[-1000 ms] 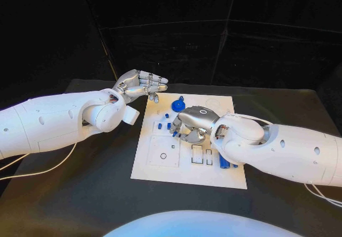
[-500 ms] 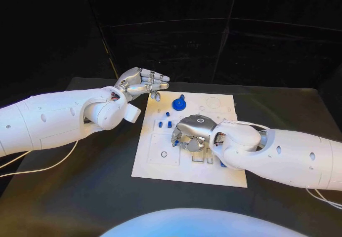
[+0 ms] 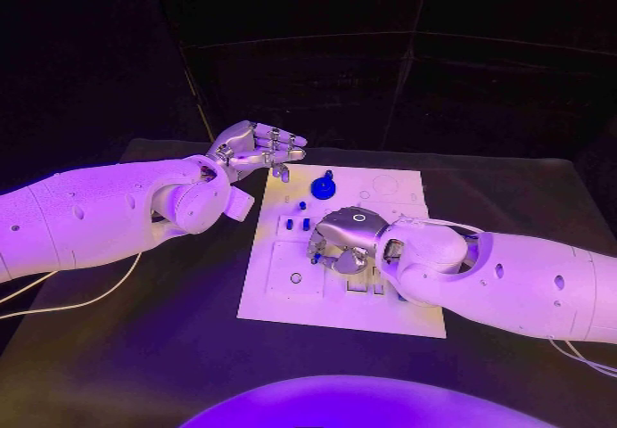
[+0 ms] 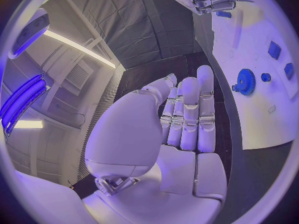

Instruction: Assemble the parts on the task board

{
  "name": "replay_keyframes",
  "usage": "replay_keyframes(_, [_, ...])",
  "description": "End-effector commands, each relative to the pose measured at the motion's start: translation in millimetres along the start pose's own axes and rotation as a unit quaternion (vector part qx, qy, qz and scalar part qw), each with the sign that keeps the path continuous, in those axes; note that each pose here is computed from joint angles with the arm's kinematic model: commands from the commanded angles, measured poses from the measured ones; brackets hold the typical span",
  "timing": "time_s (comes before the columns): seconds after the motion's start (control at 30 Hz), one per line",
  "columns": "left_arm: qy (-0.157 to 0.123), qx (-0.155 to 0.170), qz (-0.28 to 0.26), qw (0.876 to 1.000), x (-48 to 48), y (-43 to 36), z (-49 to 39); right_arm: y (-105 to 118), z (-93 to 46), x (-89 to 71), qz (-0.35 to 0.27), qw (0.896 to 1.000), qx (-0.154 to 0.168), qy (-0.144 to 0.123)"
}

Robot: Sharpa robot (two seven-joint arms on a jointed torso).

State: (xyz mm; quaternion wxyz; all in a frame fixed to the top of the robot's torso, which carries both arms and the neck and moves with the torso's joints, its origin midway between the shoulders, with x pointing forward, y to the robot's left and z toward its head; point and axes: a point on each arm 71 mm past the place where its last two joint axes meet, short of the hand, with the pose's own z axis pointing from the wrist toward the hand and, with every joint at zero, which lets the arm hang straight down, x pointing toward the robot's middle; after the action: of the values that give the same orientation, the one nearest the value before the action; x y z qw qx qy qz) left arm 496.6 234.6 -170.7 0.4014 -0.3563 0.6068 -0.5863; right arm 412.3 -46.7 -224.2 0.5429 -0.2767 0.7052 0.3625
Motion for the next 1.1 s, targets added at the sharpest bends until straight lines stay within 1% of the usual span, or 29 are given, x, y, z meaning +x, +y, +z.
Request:
replay_keyframes(0.03, [0.005, 0.005, -0.004, 1.0, 1.1, -1.6, 0.4, 0.1, -0.3, 2.9, -0.005, 1.0, 0.001, 0.001])
replay_keyframes(0.87, [0.007, 0.003, -0.005, 1.0, 1.0, -1.3, 0.3, 0.6, 0.6, 2.2, -0.006, 1.0, -0.001, -0.007])
replay_keyframes(1.1, [0.008, 0.003, -0.005, 1.0, 1.3, -1.2, 0.5, 3.3, 2.0, 1.7, -0.005, 1.0, -0.006, -0.014])
